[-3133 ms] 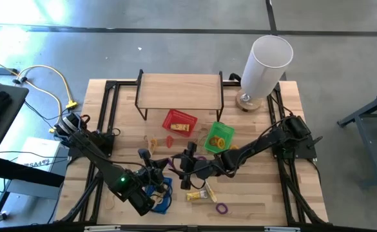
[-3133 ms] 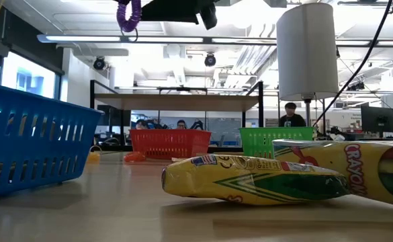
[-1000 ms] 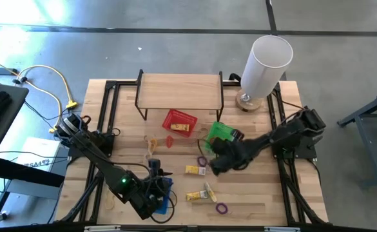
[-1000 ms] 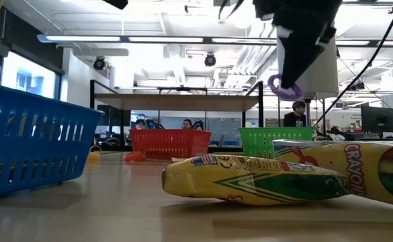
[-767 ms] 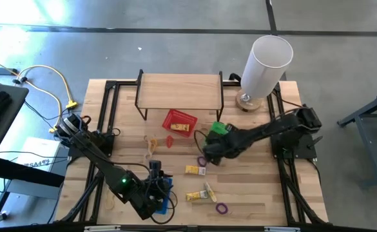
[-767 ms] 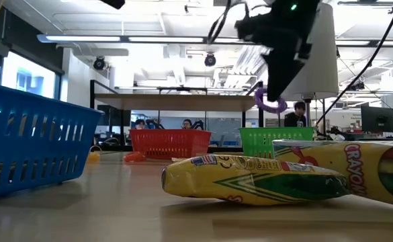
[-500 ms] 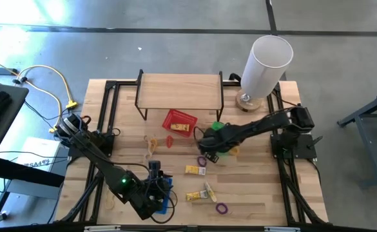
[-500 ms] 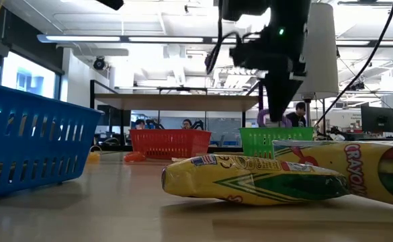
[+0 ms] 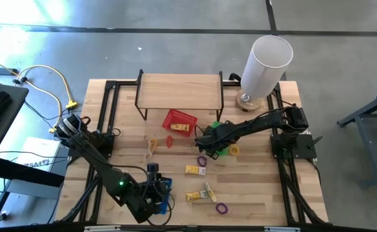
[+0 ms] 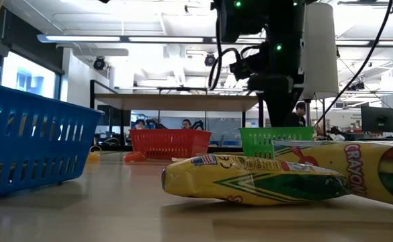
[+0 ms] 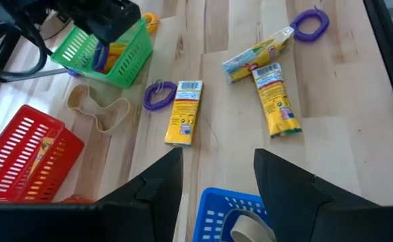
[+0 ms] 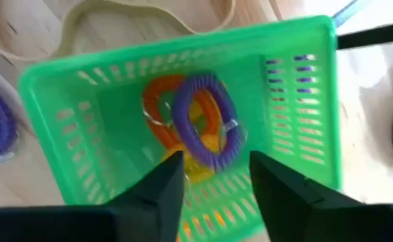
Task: Pick & Place Office Desk Supplies
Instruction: Put the yellow crayon box into the red bin
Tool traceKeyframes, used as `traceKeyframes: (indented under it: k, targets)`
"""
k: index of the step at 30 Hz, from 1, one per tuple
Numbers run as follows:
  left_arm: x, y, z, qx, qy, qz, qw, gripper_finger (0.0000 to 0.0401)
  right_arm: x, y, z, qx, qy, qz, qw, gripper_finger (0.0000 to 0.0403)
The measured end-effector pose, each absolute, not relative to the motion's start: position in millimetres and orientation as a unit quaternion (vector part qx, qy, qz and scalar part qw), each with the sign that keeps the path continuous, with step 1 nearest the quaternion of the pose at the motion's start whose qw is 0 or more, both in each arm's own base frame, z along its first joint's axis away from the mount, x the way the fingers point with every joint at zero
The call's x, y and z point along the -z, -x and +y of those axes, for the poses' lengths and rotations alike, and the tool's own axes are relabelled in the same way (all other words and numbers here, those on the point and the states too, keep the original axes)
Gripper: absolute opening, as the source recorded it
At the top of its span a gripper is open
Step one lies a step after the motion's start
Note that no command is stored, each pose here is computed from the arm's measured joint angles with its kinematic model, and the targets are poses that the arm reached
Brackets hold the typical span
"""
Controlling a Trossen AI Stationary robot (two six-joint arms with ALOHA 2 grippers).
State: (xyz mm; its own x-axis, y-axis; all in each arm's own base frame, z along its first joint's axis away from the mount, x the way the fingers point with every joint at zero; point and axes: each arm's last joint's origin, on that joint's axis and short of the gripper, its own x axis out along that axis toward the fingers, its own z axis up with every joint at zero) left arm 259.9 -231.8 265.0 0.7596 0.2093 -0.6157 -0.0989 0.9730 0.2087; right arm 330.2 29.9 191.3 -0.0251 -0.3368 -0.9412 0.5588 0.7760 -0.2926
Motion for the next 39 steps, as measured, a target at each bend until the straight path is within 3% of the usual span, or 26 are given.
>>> traceKeyframes:
  k: [8,16,24,29,34,39]
  targets:
    - [-265,-260,-232,-0.083,-0.083,0.337,0.934,0.0174,-227,-315,54,0.272,-0.128,0.615,0.729,0.0219]
    - [-264,-260,-231,-0.083,-0.089,0.339,0.933,0.0174,-237,-309,112,0.107,-0.195,0.619,0.753,0.0224]
    - [-264,-259,-231,-0.079,-0.1,0.341,0.931,0.0174,-241,-312,161,0.015,-0.2,0.555,0.807,0.0224]
    - [-264,-259,-231,-0.069,-0.13,0.344,0.927,0.0174,-243,-305,182,-0.017,-0.187,0.545,0.817,0.0224]
    - [-264,-259,-231,-0.058,-0.159,0.346,0.923,0.0174,-247,-298,211,-0.056,-0.132,0.483,0.864,0.0224]
    - [-264,-260,-230,-0.057,-0.164,0.347,0.921,0.0174,-230,-283,245,-0.04,-0.059,0.458,0.886,0.0224]
